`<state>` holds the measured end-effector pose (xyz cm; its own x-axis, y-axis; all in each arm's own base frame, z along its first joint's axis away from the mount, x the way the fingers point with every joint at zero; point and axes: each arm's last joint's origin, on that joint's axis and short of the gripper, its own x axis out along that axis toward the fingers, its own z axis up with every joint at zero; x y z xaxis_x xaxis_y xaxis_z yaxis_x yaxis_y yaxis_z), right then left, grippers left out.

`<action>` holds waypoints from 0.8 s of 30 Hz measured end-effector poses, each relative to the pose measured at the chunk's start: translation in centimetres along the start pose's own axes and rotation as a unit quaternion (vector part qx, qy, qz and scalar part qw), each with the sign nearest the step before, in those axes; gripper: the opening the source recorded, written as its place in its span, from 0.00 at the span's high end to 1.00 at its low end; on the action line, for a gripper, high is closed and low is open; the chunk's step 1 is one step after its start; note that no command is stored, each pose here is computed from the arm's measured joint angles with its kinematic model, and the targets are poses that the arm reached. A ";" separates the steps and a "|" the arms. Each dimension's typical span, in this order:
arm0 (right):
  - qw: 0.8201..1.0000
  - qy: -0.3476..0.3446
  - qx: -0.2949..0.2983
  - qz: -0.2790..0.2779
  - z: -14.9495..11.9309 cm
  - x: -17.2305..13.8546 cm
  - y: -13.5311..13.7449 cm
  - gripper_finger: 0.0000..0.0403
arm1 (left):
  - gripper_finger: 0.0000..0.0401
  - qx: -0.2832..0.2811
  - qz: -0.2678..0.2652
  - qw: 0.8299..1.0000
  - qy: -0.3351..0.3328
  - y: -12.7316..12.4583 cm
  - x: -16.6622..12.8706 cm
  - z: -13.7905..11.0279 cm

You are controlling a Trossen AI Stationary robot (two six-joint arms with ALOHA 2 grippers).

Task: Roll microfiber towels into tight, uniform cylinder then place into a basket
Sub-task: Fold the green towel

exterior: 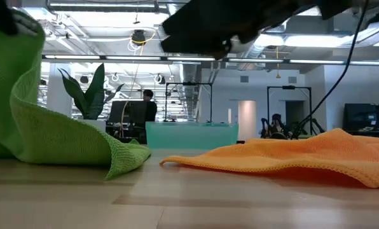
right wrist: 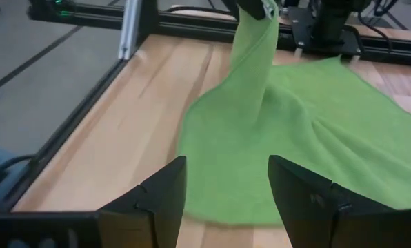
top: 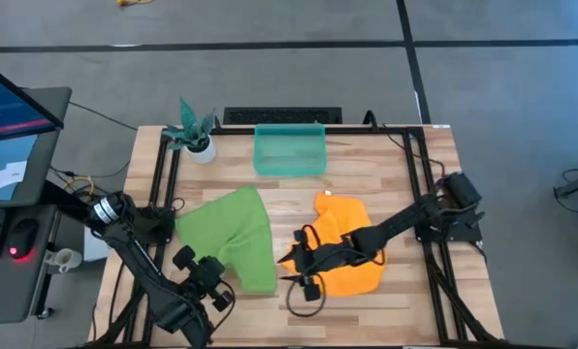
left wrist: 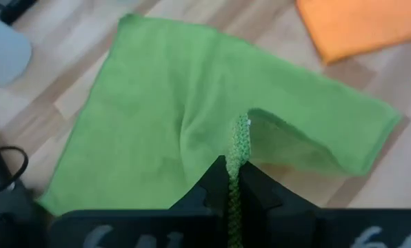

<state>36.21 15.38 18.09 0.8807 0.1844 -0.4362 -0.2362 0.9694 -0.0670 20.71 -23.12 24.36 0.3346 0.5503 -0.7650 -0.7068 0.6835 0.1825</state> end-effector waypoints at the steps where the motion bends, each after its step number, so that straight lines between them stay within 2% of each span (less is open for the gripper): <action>1: 1.000 0.001 0.001 -0.002 0.0 0.5 -0.1 0.44 | 1.00 -0.002 0.001 1.000 -0.003 0.0 0.1 0.2; 12: 1.000 0.014 0.003 -0.002 -0.9 5.7 0.7 0.44 | 1.00 -0.001 0.011 1.000 -0.008 0.1 0.5 0.6; 19: 1.000 0.019 0.001 0.005 -1.2 6.7 1.5 0.44 | 1.00 -0.009 0.010 0.999 -0.045 0.0 0.7 1.2; 24: 0.999 0.017 0.033 0.004 -1.1 6.7 1.4 0.44 | 1.00 -0.014 0.016 0.998 -0.060 0.0 1.2 1.9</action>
<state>41.33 17.82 14.07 0.8643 0.1883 -0.4664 -0.2152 0.9766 -0.0044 22.28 -21.55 24.63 0.3827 0.6268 -0.6787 -0.7345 0.6520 0.1880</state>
